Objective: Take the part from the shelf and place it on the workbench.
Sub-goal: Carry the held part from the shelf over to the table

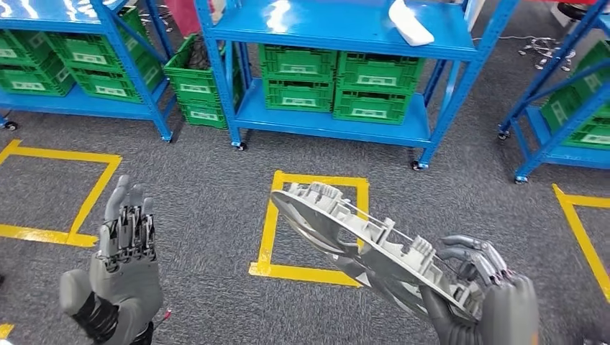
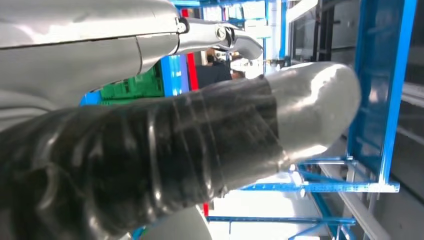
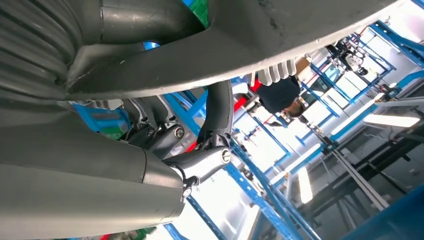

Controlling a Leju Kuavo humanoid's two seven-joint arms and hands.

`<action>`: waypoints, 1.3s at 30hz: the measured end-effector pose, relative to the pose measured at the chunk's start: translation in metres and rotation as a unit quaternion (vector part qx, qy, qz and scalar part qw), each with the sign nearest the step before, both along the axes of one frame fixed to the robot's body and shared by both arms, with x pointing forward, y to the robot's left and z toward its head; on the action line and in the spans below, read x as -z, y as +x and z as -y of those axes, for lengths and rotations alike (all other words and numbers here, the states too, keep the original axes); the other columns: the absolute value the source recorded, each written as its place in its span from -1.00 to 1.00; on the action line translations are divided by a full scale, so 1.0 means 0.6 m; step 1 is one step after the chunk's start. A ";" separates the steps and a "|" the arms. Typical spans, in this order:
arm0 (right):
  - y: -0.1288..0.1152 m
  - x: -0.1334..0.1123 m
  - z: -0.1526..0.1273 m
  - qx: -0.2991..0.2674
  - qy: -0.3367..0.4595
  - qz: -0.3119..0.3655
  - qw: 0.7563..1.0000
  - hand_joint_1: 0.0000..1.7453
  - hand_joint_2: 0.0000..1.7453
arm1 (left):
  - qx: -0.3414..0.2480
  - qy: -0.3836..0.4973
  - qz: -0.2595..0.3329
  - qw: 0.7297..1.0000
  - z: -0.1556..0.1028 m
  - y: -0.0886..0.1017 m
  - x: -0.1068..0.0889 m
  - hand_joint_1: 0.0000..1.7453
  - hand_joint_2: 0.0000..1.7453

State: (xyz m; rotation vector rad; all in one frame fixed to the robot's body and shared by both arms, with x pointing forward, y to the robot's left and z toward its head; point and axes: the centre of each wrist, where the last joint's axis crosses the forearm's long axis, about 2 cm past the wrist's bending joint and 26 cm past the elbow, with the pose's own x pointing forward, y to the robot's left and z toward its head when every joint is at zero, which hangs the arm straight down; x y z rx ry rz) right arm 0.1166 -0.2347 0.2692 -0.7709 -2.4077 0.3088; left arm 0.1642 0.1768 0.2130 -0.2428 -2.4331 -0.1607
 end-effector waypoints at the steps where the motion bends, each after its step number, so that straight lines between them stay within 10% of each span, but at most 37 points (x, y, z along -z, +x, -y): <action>1: 0.001 -0.001 0.000 -0.002 0.001 -0.003 1.000 1.00 1.00 | 0.001 0.002 -0.001 1.000 0.000 0.001 -0.001 -1.00 -1.00; 39: 0.010 -0.015 0.014 -0.004 -0.005 -0.002 1.000 1.00 1.00 | 0.001 0.000 0.006 1.000 0.008 0.007 -0.013 -1.00 -1.00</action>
